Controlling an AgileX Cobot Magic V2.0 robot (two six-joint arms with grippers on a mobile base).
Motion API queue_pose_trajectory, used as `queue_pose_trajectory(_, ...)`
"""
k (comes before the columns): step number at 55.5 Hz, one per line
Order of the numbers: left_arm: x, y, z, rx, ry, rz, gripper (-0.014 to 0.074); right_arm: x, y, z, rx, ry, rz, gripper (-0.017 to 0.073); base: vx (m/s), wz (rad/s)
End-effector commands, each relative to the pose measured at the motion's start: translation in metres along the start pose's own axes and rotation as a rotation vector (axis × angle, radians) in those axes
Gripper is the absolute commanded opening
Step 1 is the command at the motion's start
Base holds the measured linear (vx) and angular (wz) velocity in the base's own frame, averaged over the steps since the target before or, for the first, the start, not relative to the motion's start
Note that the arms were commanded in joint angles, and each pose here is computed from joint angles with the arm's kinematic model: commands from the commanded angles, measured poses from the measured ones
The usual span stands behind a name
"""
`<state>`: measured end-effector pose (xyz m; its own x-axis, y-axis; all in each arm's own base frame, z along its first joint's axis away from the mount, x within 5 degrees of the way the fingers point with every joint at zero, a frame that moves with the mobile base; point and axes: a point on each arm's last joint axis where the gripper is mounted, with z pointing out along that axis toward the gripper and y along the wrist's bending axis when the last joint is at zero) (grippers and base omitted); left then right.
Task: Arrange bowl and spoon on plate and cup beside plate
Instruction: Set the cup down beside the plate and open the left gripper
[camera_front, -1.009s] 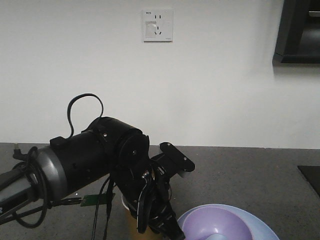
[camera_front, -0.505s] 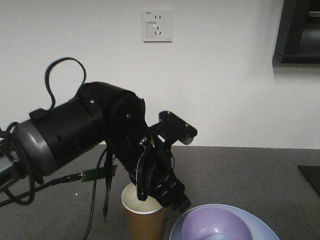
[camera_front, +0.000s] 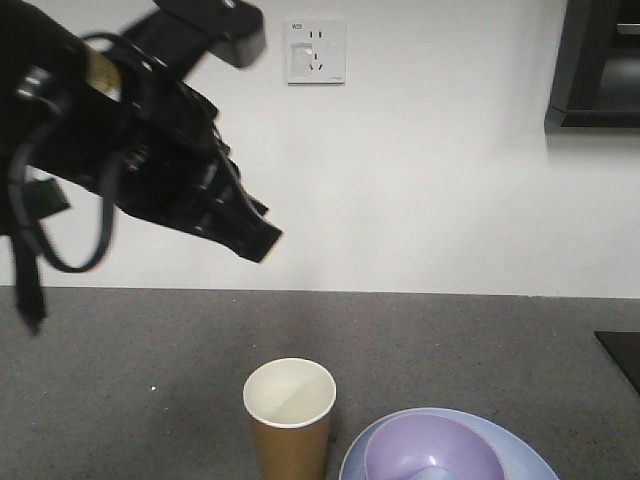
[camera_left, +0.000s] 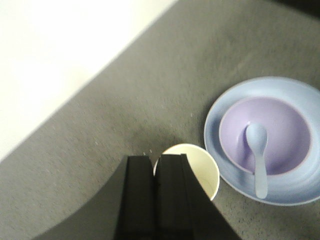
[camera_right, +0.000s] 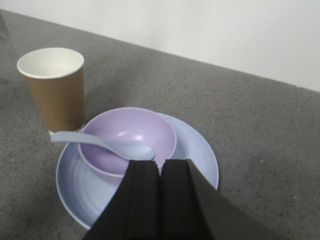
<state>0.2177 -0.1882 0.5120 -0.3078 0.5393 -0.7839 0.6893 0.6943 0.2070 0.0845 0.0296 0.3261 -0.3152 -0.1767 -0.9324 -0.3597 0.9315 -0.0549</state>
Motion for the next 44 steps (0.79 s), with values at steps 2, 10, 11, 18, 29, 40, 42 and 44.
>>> queue_pose_trajectory(2,0.010,0.002,-0.053,-0.037,-0.212,-0.011,-0.0004,-0.013,-0.002,-0.004,0.019,-0.080,0.001,-0.0008,0.00,0.00)
queue_pose_trajectory(10,0.075,-0.011,-0.057,-0.025,-0.266,-0.077,-0.0003,-0.013,-0.002,-0.004,0.017,-0.081,0.004,-0.0008,0.00,0.00)
queue_pose_trajectory(11,0.082,-0.013,-0.057,-0.024,-0.282,-0.088,-0.0003,-0.013,-0.002,-0.004,0.017,-0.081,0.004,-0.0008,0.00,0.00)
queue_pose_trajectory(18,0.155,-0.028,-0.052,-0.004,-0.326,-0.164,-0.0003,-0.014,-0.002,-0.004,0.018,-0.086,0.005,-0.0008,0.00,0.00)
queue_pose_trajectory(29,0.234,-0.046,-0.043,0.032,-0.409,-0.295,-0.0003,-0.013,-0.001,-0.004,0.014,-0.082,0.008,-0.0008,0.00,0.00)
queue_pose_trajectory(40,0.245,-0.049,-0.053,0.045,-0.503,-0.326,-0.0003,-0.013,0.000,-0.004,0.003,-0.074,0.018,-0.0008,0.00,0.00)
queue_pose_trajectory(42,0.245,-0.049,-0.053,0.045,-0.504,-0.326,-0.0003,-0.013,0.000,-0.004,0.003,-0.074,0.018,-0.0008,0.00,0.00)
queue_pose_trajectory(44,0.245,-0.049,-0.052,0.045,-0.502,-0.325,-0.0003,-0.013,0.000,-0.004,0.003,-0.074,0.018,-0.0008,0.00,0.00)
